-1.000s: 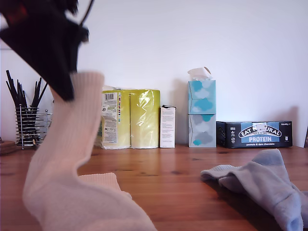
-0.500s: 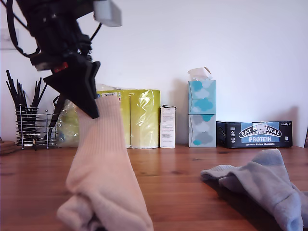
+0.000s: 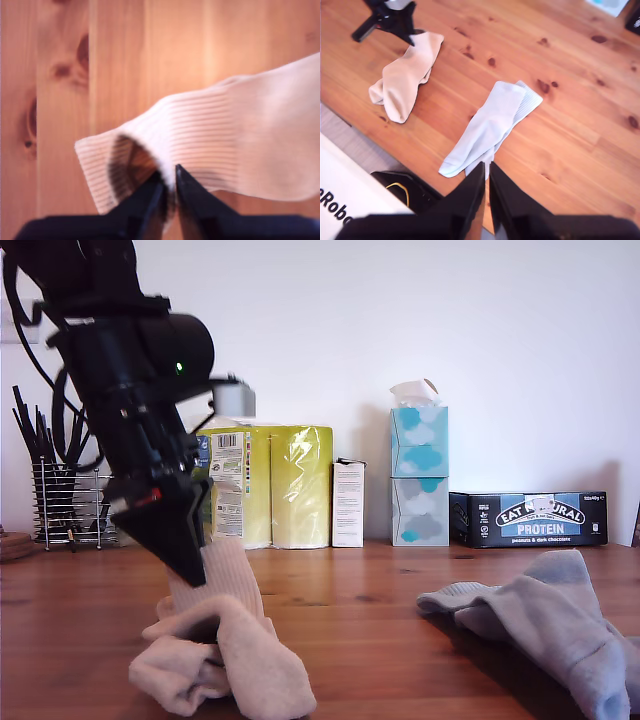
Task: Pair up the socks based on colour and pattern, by placing each sock on top of its pair
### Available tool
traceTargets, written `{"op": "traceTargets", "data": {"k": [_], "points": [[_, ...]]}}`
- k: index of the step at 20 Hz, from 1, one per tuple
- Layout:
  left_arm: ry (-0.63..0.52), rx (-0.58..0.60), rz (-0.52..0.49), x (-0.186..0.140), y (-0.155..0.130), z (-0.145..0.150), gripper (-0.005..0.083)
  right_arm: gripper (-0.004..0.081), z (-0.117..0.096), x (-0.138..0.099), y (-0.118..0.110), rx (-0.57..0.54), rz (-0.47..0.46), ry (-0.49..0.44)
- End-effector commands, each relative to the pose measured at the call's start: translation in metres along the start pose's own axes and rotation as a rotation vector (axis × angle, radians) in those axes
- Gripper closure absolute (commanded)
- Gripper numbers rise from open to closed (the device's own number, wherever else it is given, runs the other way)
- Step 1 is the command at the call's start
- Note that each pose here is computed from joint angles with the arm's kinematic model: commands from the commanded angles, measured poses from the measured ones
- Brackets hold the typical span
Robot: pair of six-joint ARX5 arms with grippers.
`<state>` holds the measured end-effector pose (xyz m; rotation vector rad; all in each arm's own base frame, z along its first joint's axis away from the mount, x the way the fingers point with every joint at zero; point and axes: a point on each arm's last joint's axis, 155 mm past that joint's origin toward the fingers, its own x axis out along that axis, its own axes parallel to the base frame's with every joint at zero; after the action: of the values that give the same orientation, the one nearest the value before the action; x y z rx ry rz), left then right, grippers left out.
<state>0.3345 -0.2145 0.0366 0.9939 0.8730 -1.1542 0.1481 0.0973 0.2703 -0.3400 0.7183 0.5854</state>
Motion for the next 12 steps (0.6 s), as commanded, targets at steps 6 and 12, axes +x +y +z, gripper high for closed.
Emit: {"op": "traceTargets", "data": {"k": [6,12], "points": [[0.004,-0.15,0.192,-0.033,0.032,0.003,0.0362,0.0783,0.006,0.007,0.003,-0.008,0.016,0.01],[-0.16,-0.47,0.22,-0.095,0.025,0.025,0.0797,0.0783,0.095,0.007,-0.015,0.061,-0.063,-0.347]]}}
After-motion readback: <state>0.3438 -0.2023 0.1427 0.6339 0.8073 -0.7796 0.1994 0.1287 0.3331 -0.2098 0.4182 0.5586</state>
